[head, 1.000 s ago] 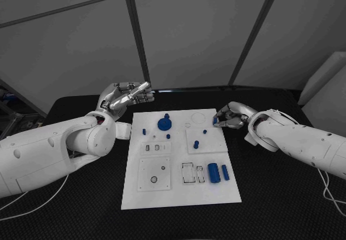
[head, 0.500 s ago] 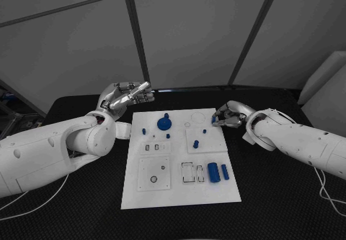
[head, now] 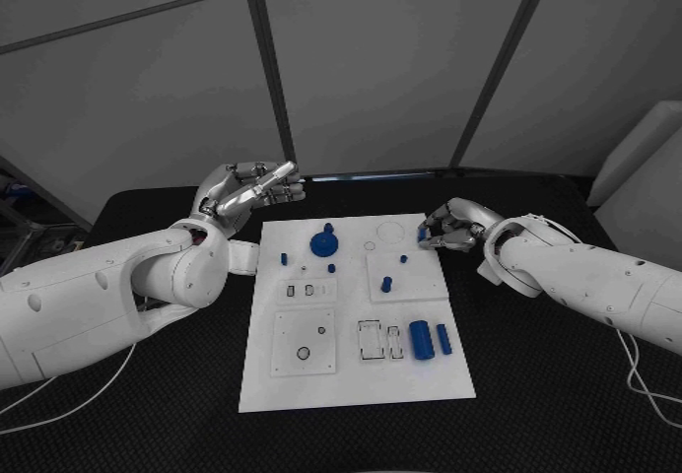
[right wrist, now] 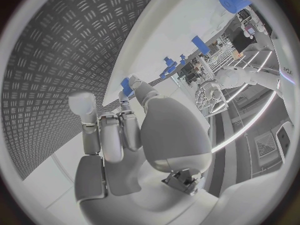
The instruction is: Assemble the parts on the task board
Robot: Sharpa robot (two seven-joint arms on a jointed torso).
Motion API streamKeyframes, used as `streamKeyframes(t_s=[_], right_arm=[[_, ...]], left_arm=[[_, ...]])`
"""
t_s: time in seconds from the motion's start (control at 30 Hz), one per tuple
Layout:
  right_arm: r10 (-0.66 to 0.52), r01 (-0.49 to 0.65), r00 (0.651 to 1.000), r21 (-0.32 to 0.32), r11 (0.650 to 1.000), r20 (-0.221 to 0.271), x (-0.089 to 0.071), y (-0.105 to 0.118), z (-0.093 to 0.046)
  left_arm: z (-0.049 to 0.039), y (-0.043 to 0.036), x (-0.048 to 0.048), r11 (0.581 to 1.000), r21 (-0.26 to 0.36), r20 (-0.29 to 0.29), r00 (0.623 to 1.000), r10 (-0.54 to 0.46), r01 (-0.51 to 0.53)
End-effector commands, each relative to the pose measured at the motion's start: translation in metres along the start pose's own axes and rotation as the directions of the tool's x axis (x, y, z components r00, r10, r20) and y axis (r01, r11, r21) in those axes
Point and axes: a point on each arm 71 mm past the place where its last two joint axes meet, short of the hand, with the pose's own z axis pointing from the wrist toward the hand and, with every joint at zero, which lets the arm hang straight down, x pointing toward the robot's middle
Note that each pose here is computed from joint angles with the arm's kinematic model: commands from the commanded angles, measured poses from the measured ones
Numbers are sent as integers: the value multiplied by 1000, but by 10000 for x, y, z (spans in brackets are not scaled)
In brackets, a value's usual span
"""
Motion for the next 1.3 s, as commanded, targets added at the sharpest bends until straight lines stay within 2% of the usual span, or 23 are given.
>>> streamKeyframes(t_s=[0.03, 0.47, 1.3], right_arm=[[-3, 3, 1000, 9, 1000, 2, -5, 7, 7], [-5, 5, 1000, 9, 1000, 6, 3, 25, 18], [-6, 6, 999, 8, 1000, 49, -17, 48, 24]], left_arm=[[4, -10, 17, 1000, 5, -14, 1000, -6, 6], [5, -9, 16, 1000, 5, -14, 1000, -6, 6], [4, -8, 17, 1000, 4, -15, 1000, -7, 7]])
